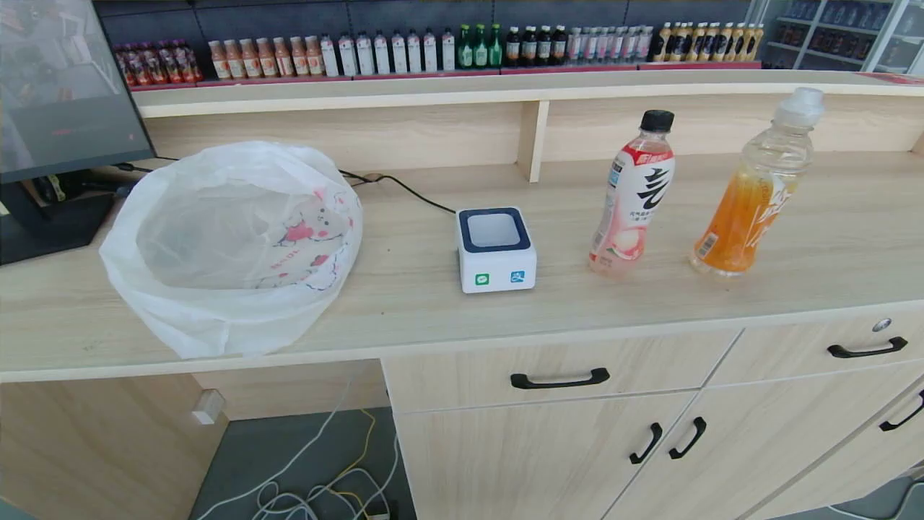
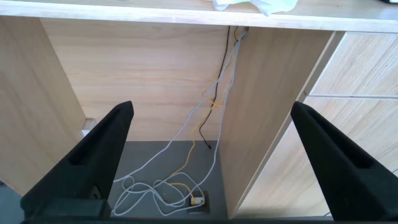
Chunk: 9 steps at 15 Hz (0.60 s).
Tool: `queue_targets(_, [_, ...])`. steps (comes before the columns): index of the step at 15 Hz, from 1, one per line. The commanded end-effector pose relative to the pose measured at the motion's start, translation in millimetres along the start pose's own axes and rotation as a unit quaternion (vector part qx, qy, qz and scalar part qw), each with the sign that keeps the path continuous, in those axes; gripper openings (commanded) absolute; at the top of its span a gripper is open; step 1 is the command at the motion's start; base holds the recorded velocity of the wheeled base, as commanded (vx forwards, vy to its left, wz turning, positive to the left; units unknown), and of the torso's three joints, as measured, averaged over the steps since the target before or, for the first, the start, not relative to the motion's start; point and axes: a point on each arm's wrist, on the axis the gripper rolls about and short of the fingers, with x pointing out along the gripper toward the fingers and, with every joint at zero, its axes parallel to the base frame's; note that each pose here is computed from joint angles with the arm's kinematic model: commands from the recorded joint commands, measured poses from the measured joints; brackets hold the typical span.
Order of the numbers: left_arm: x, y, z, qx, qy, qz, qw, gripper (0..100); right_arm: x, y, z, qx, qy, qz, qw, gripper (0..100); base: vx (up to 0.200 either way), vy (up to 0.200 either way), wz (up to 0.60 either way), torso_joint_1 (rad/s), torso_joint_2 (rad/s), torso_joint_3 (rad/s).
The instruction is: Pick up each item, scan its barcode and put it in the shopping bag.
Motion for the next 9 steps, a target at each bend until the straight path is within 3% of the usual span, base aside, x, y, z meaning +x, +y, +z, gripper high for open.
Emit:
queue_targets(1, [0.0,0.0,0.0,0.0,0.0,0.0,1.0,100,41.1,2.0,9.6,-0.002,0.03,0.076,0.997,100,0.0,0.0,0.0,0.0,0.0,0.0])
queue_targets(6, [0.0,0.0,0.0,0.0,0.0,0.0,1.0,100,105.6,26.8,31.6,-0.016,0.032,0.185,0.982,100,0.0,0.0,0.0,0.0,0.0,0.0])
queue_targets(9, [0.0,0.0,0.0,0.0,0.0,0.0,1.0,100,136.9,45.3,40.4,-0.006,0.016,0.198,0.98,100,0.0,0.0,0.0,0.0,0.0,0.0])
